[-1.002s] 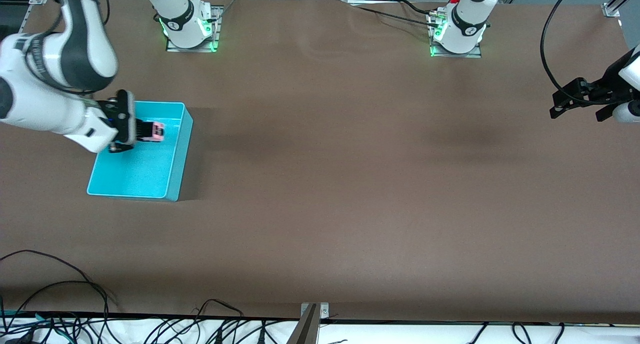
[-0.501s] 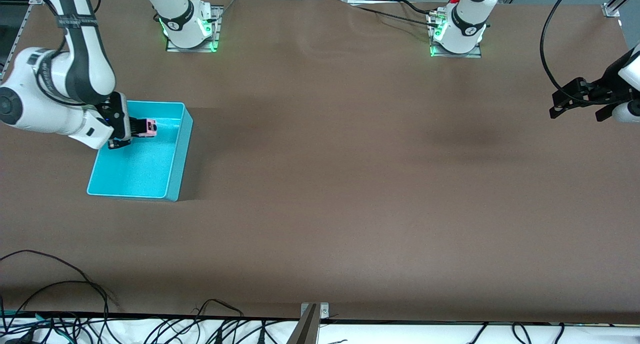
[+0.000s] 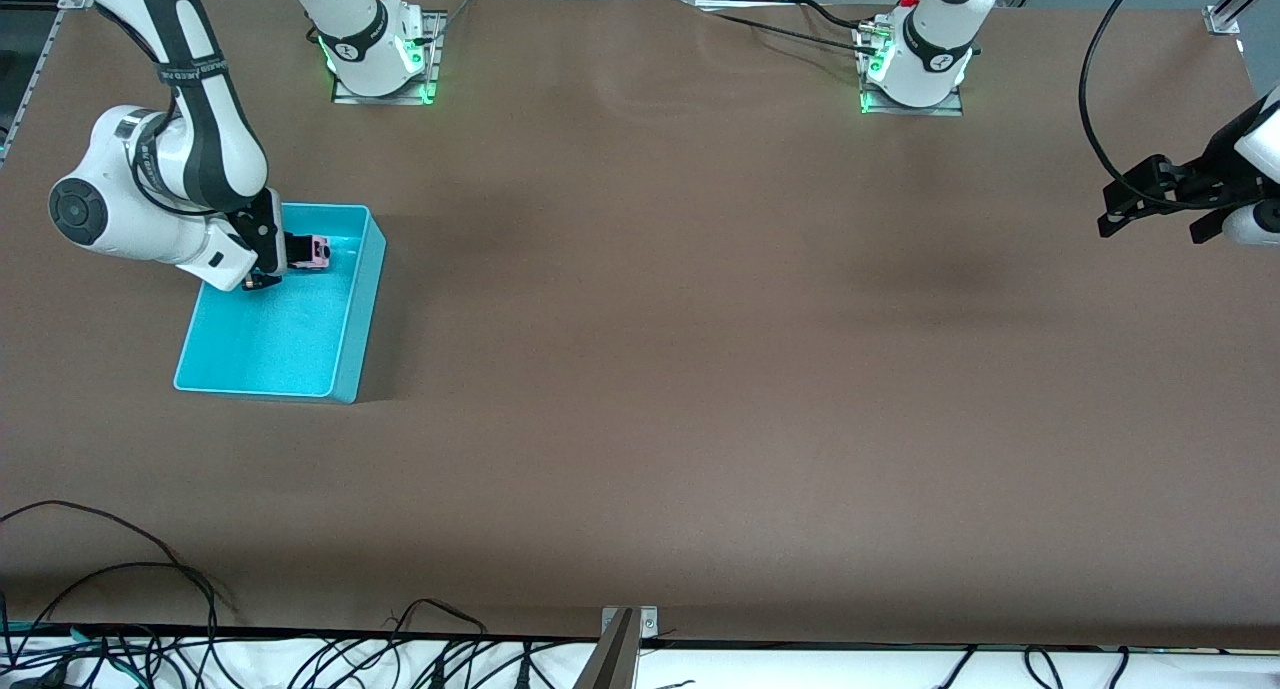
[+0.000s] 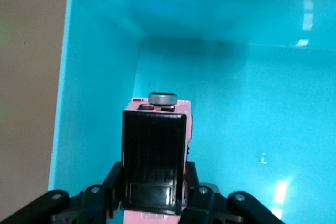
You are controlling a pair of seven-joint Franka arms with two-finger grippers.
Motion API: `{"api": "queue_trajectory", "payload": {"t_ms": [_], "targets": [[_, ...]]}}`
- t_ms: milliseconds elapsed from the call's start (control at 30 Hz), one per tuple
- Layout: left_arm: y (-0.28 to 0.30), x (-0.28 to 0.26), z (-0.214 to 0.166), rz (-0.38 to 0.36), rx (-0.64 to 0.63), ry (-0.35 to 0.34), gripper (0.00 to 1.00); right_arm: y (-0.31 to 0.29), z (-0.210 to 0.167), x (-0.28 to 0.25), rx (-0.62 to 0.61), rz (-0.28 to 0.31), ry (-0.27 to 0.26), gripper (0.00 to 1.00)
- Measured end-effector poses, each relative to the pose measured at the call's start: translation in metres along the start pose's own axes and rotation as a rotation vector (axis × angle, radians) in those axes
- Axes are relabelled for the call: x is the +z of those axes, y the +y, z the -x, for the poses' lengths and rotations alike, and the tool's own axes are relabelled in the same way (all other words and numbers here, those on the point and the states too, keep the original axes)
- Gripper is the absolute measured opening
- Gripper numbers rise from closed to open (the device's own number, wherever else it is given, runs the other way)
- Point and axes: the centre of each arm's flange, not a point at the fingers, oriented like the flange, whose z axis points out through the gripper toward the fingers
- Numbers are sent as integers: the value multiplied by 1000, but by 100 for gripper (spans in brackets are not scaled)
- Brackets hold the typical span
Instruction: Wind and store pink jeep toy
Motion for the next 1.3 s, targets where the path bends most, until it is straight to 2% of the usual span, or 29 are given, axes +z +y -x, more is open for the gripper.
{"api": "queue_trajectory", "payload": {"t_ms": [367, 568, 601, 701, 901, 1068, 1169, 1302], "targets": [[0, 0, 0, 0, 0, 0, 100, 1, 4, 19, 27, -13, 12, 53], [0, 0, 0, 0, 1, 0, 100, 1, 4, 19, 35, -10, 22, 78], [1, 0, 0, 1, 1, 0, 100, 1, 4, 19, 35, -9, 23, 87], [3, 0, 0, 1, 5, 0, 100, 3, 3, 15, 33, -1, 25, 99], [6, 0, 0, 1, 10, 0, 100, 18, -3, -21, 13, 28, 28, 100], [5, 0, 0, 1, 8, 0, 100, 40, -12, -89, 13, 80, 36, 100], [5, 0, 0, 1, 8, 0, 100, 46, -18, -131, 96, 96, 48, 100], [5, 0, 0, 1, 8, 0, 100, 49, -27, -180, 280, 110, 64, 100]]}}
